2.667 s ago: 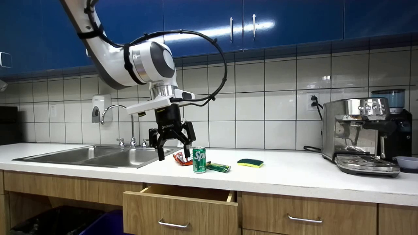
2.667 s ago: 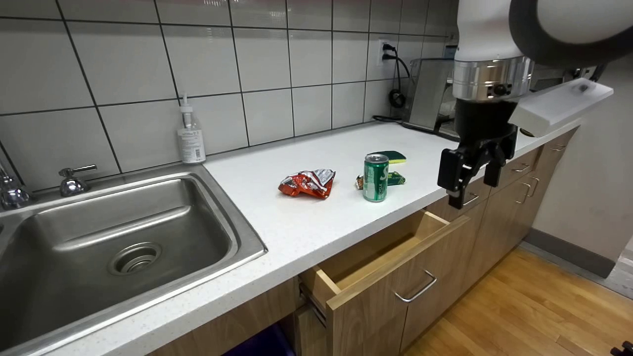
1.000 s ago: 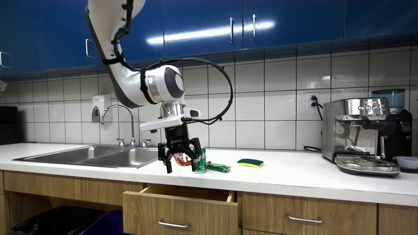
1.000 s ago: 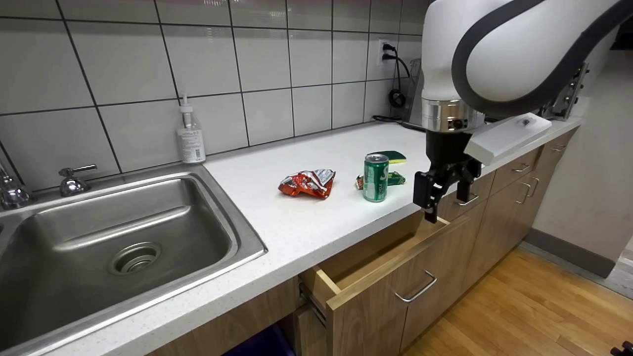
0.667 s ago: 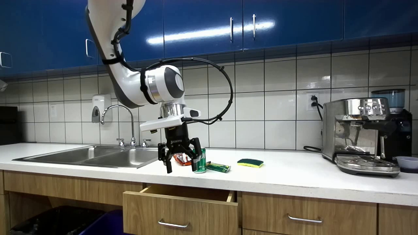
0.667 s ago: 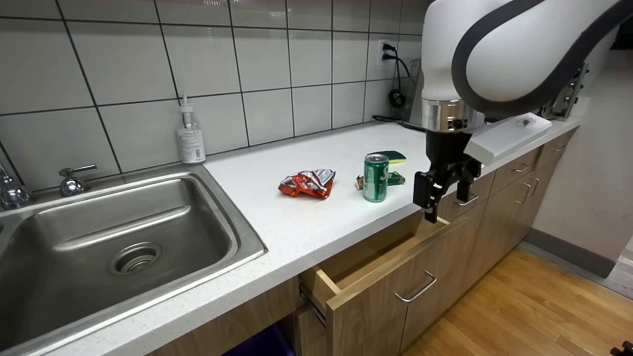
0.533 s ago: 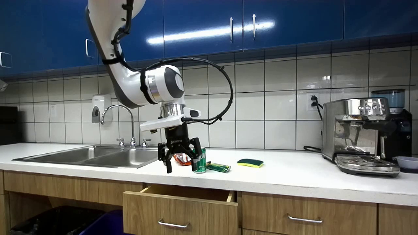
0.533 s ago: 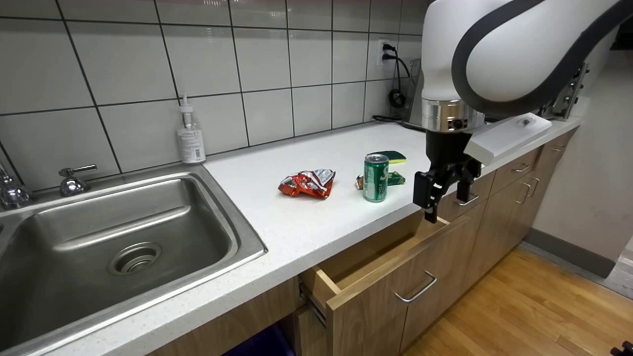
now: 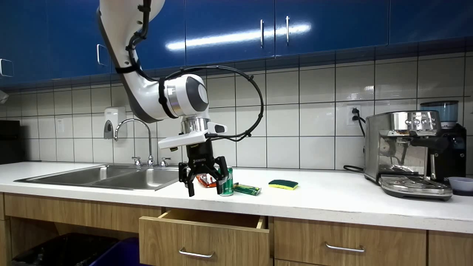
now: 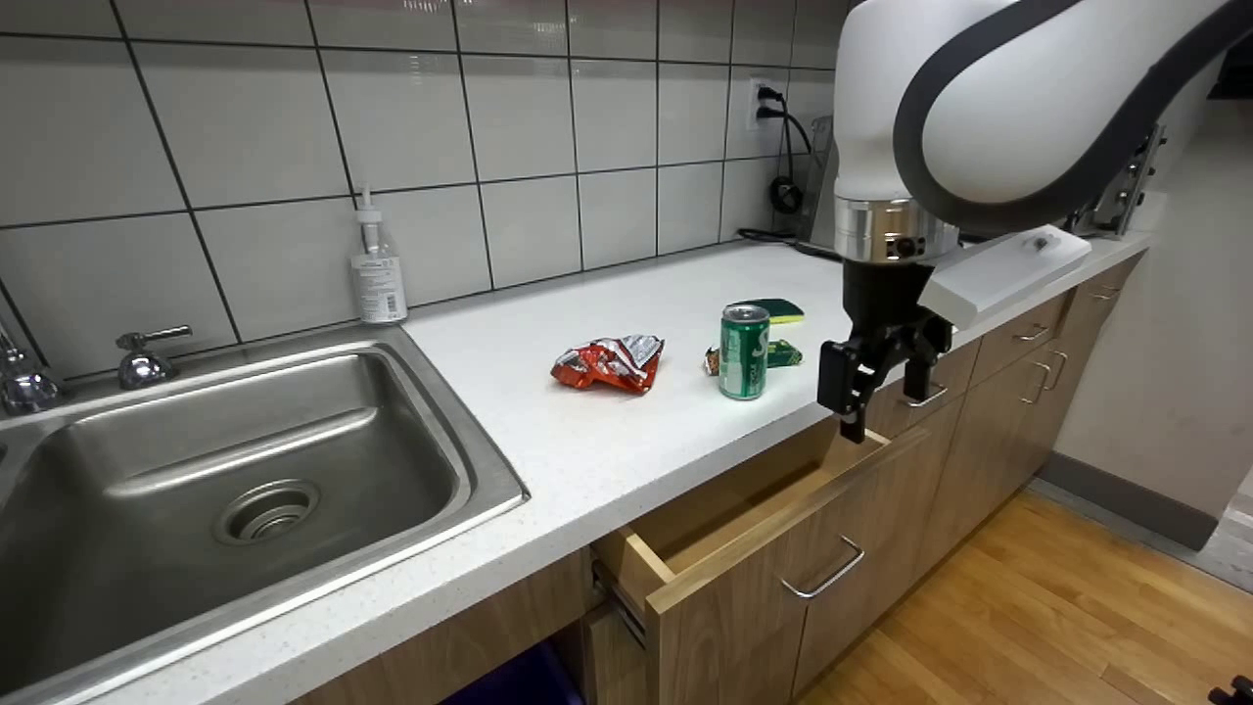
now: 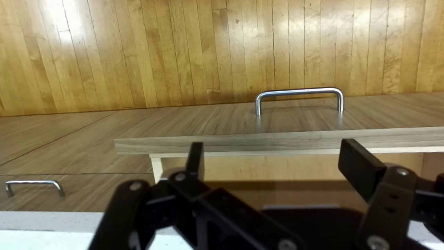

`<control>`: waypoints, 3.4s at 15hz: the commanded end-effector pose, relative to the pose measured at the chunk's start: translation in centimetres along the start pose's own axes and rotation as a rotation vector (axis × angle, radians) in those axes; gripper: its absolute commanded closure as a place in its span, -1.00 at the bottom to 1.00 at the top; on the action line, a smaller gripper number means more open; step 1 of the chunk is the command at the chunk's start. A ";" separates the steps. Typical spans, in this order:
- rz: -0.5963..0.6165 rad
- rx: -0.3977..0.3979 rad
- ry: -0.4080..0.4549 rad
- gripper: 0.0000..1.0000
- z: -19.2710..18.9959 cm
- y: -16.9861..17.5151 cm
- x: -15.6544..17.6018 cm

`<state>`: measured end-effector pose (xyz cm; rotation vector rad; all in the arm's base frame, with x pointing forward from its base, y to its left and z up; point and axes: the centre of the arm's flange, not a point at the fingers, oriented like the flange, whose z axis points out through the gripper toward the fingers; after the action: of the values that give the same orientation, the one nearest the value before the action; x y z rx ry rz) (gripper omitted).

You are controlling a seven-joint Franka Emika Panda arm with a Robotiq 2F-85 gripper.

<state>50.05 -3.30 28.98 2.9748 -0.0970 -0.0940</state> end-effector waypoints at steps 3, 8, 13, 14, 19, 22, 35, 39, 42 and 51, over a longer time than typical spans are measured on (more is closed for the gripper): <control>-0.012 0.007 0.053 -1.00 1.4 -0.2 0.9; -0.030 0.017 0.088 -1.00 3.1 -0.5 2.1; -0.063 0.021 0.113 -1.00 4.5 -0.8 3.1; -0.076 0.021 0.118 -1.00 4.7 -0.8 3.3; -0.135 0.029 0.144 -1.00 5.7 -1.1 4.1; -0.147 0.037 0.158 -1.00 6.4 -1.1 4.4; -0.078 0.112 0.171 -1.00 8.9 -1.4 5.1; -0.078 0.109 0.151 -1.00 9.6 -1.4 5.1; -0.080 0.108 0.143 -1.00 10.0 -1.4 5.2; -0.073 0.122 0.089 -1.00 10.7 -1.5 4.9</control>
<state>53.82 -3.65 17.62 3.0817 0.0024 0.0859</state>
